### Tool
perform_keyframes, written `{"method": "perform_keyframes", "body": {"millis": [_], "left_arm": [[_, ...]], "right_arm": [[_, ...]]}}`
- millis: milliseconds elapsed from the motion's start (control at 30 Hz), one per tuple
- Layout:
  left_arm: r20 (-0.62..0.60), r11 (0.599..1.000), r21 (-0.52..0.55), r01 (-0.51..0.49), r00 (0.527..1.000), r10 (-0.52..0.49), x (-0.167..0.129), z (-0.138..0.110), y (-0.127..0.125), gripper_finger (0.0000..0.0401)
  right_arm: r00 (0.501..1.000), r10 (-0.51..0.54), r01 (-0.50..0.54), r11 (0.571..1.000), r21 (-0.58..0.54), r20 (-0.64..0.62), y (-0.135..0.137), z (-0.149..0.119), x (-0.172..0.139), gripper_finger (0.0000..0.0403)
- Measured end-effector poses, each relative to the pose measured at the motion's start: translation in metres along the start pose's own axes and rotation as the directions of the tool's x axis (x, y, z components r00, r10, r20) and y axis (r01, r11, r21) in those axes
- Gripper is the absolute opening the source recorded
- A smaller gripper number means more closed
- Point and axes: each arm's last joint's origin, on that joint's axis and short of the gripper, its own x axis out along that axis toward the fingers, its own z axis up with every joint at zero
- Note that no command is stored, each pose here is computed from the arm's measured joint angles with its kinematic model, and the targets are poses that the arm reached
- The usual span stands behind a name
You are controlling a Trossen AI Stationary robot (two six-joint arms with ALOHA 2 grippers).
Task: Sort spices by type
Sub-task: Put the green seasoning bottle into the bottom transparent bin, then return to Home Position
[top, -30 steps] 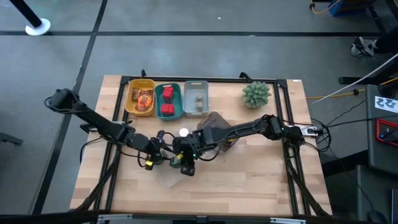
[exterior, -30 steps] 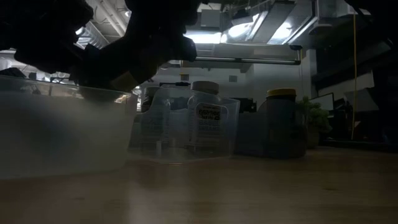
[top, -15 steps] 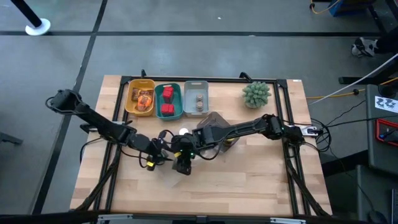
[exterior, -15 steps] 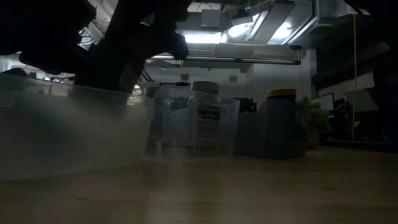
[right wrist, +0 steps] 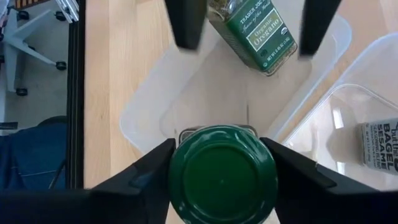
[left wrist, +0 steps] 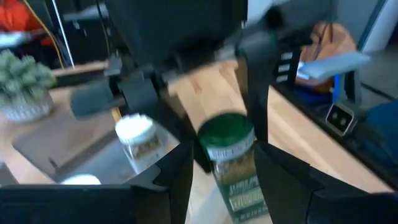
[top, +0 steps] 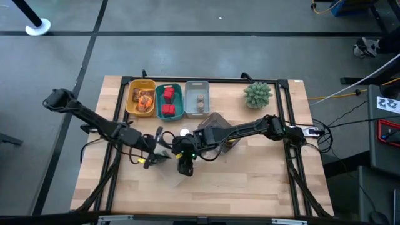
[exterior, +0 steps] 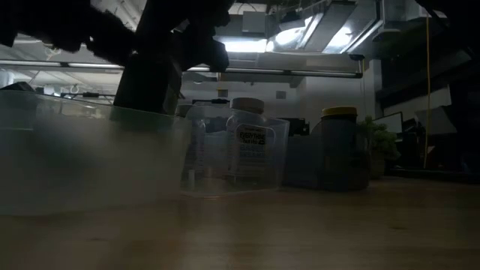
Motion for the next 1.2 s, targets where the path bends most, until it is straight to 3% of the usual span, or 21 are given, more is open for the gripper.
{"method": "perform_keyframes", "body": {"millis": [233, 700, 800, 933, 1200], "left_arm": [[0.091, 1.0, 0.027, -0.007, 0.996, 0.004, -0.014, 0.013, 0.003, 0.0155], [0.167, 1.0, 0.014, -0.012, 0.986, 0.009, -0.037, 0.025, 0.008, 0.0155], [0.211, 1.0, 0.005, -0.015, 0.977, 0.013, -0.048, 0.03, 0.01, 0.0155], [0.265, 0.999, -0.013, -0.04, 0.963, 0.042, -0.066, 0.034, 0.015, 0.0155], [0.332, 0.989, -0.059, -0.136, 0.932, 0.148, -0.109, 0.032, 0.025, 0.0155]], "right_arm": [[1.0, 0.002, -0.002, 1.0, -0.001, 0.003, 0.001, 0.0, -0.001, 0.0261], [0.999, 0.041, -0.041, 0.999, -0.002, -0.008, 0.003, 0.002, -0.007, 0.0268], [0.999, 0.023, -0.023, 1.0, 0.001, -0.03, 0.006, 0.005, -0.022, 0.0268], [0.996, -0.084, 0.084, 0.996, -0.038, -0.007, 0.01, 0.012, -0.049, 0.0268], [0.985, -0.112, 0.13, 0.982, -0.135, 0.134, 0.019, 0.011, -0.127, 0.0268]]}}
